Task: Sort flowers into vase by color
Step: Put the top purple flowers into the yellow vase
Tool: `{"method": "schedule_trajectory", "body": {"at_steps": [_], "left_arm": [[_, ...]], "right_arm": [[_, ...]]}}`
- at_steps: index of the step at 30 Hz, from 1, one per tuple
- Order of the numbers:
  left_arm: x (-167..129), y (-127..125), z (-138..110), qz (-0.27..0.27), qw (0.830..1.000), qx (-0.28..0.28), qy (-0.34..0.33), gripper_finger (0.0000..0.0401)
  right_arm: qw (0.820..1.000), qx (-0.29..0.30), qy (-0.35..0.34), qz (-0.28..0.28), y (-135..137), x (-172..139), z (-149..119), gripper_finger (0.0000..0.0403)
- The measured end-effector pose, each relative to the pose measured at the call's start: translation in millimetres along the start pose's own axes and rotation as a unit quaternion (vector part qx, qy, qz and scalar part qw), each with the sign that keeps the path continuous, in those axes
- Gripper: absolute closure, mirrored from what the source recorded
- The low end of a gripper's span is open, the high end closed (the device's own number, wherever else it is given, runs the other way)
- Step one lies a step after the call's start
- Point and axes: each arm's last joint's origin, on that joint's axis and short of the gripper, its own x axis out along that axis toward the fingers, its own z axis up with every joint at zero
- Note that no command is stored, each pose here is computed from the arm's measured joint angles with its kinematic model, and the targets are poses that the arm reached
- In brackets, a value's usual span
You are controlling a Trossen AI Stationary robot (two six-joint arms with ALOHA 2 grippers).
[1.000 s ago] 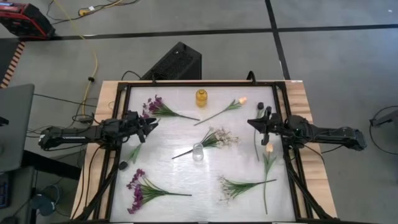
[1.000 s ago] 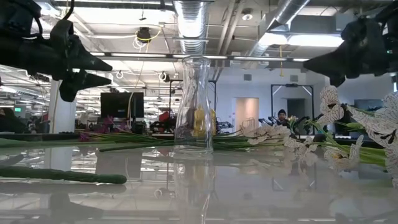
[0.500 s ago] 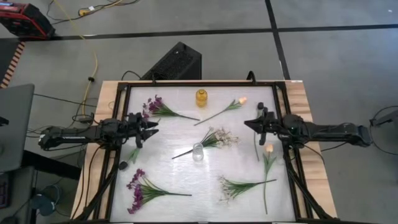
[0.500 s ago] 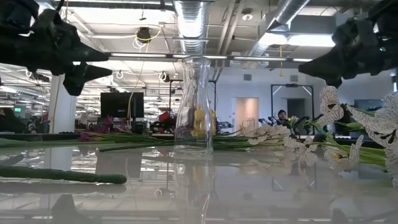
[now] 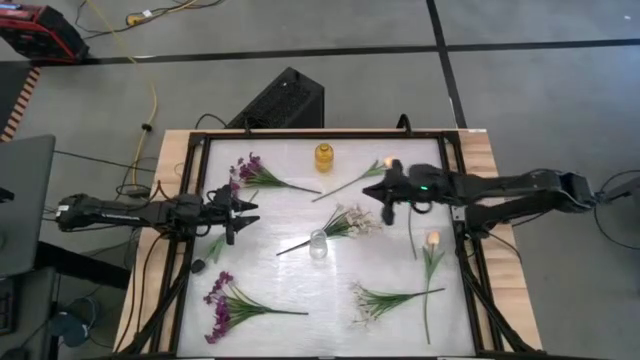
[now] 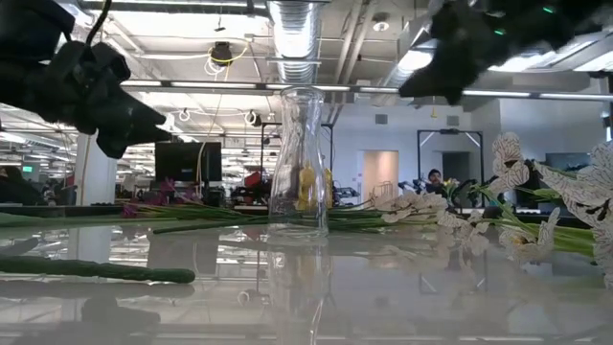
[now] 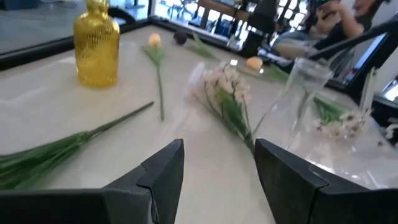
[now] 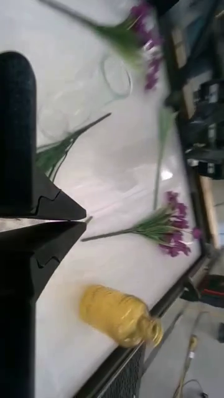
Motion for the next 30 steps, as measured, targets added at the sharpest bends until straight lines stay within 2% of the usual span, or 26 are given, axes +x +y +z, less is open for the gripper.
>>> {"method": "schedule_trajectory", "body": {"at_steps": [4, 9, 15, 19, 23, 30], "left_arm": [[2.5, 0.7, -3.6, 0.005, 1.0, 0.006, 0.02, 0.0216], [3.9, 1.3, -5.6, 0.012, 0.999, 0.021, 0.03, 0.0216], [3.9, 1.1, -5.9, 0.008, 0.999, 0.025, 0.032, 0.0216], [3.8, 1.5, -7.3, 0.009, 0.999, 0.026, 0.04, 0.0216], [3.5, 1.7, -10.0, 0.003, 0.998, 0.027, 0.055, 0.0216], [3.4, 2.1, -11.0, 0.005, 0.998, 0.034, 0.061, 0.0216]], "right_arm": [[0.998, -0.03, 0.048, 0.001, 8.5, 36.2, 35.5, 0.0359], [0.994, -0.035, 0.093, 0.033, 12.6, 91.3, 75.3, 0.0353], [0.988, -0.055, 0.142, 0.035, -1.0, 162.2, 104.4, 0.0304], [0.984, -0.055, 0.166, 0.031, -3.4, 209.3, 106.4, 0.0256], [0.978, -0.053, 0.201, 0.03, -3.2, 246.6, 96.6, 0.0217], [0.968, -0.033, 0.249, 0.019, -8.9, 290.1, 73.3, 0.0189]]}}
